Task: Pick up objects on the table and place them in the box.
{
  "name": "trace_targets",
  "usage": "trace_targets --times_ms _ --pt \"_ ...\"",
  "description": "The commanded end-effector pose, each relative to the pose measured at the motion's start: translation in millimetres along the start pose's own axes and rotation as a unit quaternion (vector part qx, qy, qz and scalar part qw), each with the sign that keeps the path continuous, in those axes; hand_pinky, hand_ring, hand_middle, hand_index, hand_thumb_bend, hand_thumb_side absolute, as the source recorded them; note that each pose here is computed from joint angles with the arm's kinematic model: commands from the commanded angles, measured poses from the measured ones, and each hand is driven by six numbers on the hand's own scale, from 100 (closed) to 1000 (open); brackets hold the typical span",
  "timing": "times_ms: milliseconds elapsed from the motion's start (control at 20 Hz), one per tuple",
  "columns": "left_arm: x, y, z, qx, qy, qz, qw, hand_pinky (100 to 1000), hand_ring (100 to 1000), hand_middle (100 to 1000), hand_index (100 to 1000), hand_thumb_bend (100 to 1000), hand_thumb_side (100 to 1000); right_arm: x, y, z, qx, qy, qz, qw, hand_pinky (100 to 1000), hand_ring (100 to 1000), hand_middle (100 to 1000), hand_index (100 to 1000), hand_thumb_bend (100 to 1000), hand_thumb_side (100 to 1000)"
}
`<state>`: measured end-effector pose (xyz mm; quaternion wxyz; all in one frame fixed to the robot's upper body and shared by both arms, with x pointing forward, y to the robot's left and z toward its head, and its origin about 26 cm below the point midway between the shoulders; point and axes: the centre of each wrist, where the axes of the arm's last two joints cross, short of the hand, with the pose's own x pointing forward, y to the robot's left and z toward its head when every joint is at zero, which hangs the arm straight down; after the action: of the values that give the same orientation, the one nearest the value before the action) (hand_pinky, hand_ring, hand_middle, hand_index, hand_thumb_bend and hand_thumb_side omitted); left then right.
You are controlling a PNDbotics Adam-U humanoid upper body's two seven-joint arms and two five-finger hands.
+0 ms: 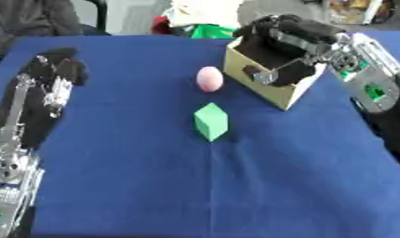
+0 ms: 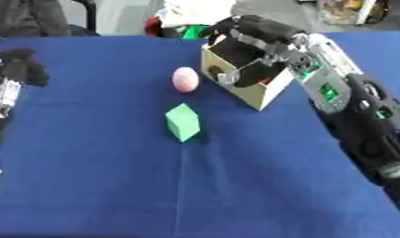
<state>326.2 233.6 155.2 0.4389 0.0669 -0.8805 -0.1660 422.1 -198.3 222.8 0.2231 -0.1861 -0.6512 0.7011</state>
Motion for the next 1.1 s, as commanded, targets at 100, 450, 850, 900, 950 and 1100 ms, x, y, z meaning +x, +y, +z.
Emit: trace_targets --times_ms 100,450,850,900,950,1100 --pt "9 3.0 -5 0.001 -0.019 -0.002 1.0 632 614 581 780 235 690 6 2.8 -10 0.042 -0.016 0.018 0.999 834 871 802 948 209 468" --pt "9 2.0 -6 -0.002 -0.02 0.0 1.0 633 614 581 780 236 689 1 19.2 -23 0.079 -0.01 0.039 0.996 854 899 929 986 245 465" --pt "9 1.3 -6 -0.004 -0.02 0.002 1.0 633 613 581 780 235 690 0 30.1 -33 0.099 -0.02 0.038 0.994 855 901 926 986 255 472" --pt "9 1.2 -6 -0.004 -0.02 0.002 1.0 633 613 581 780 235 691 0 30.8 -34 0.1 -0.021 0.038 0.994 855 901 925 986 257 473" --pt "9 1.1 -6 -0.004 -0.02 0.002 1.0 633 613 581 780 235 691 0 31.6 -35 0.102 -0.021 0.038 0.994 855 901 925 986 257 473" --pt "9 0.7 -6 -0.005 -0.021 0.003 1.0 633 612 581 780 235 691 0 33.9 -38 0.107 -0.023 0.037 0.993 855 902 922 986 260 472"
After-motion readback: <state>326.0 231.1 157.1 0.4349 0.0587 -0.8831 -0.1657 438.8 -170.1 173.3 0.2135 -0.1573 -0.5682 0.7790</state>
